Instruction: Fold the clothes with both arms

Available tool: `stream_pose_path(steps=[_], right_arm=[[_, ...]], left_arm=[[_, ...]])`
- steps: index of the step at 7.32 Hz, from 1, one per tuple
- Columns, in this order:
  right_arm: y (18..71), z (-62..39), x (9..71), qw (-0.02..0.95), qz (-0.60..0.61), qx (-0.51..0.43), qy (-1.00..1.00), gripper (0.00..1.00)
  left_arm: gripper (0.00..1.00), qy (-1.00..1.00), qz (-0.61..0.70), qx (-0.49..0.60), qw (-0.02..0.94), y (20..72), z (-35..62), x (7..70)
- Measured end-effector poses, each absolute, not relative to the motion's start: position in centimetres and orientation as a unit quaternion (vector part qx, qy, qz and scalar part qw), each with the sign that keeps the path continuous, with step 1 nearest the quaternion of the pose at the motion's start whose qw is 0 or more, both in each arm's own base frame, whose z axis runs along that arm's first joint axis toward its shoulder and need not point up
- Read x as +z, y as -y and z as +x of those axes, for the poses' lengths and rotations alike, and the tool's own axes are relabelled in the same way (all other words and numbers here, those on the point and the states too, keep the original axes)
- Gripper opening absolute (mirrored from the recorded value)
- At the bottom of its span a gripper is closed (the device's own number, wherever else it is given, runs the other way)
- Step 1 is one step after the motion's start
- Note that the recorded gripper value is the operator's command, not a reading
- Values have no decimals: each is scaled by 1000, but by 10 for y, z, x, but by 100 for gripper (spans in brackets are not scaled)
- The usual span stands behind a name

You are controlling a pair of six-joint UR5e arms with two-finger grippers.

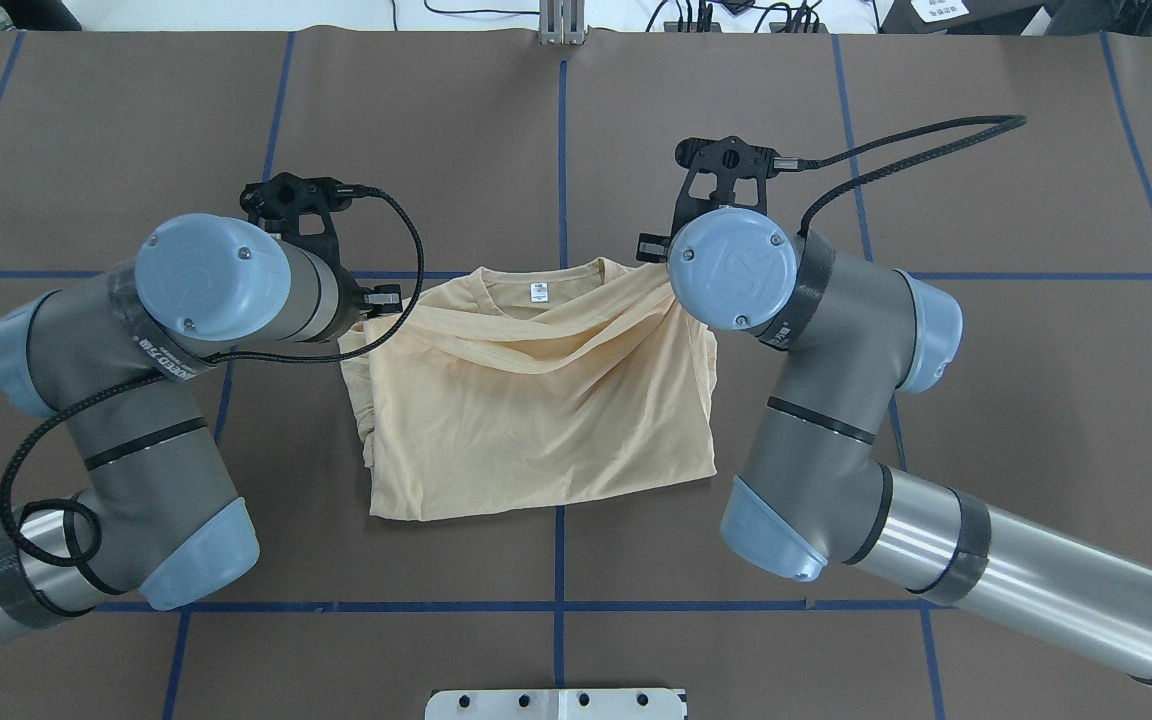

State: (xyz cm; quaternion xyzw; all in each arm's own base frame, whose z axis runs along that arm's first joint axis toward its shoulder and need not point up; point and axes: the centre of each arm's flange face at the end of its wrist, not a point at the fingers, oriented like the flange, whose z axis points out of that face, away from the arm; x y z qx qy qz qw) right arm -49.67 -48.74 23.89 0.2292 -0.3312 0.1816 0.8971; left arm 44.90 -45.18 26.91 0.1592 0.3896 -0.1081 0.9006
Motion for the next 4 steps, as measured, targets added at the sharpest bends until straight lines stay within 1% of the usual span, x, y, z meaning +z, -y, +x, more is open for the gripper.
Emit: stream_pose_path(steps=[2,4], right_arm=[[509,-501,259,898,229,176,331,0],[519,-496,264,900,227,173,330,0]], left_arm=[[0,-387,168,-100,901,466,460,289],[0,-384,183,-91,901,480,452,294]])
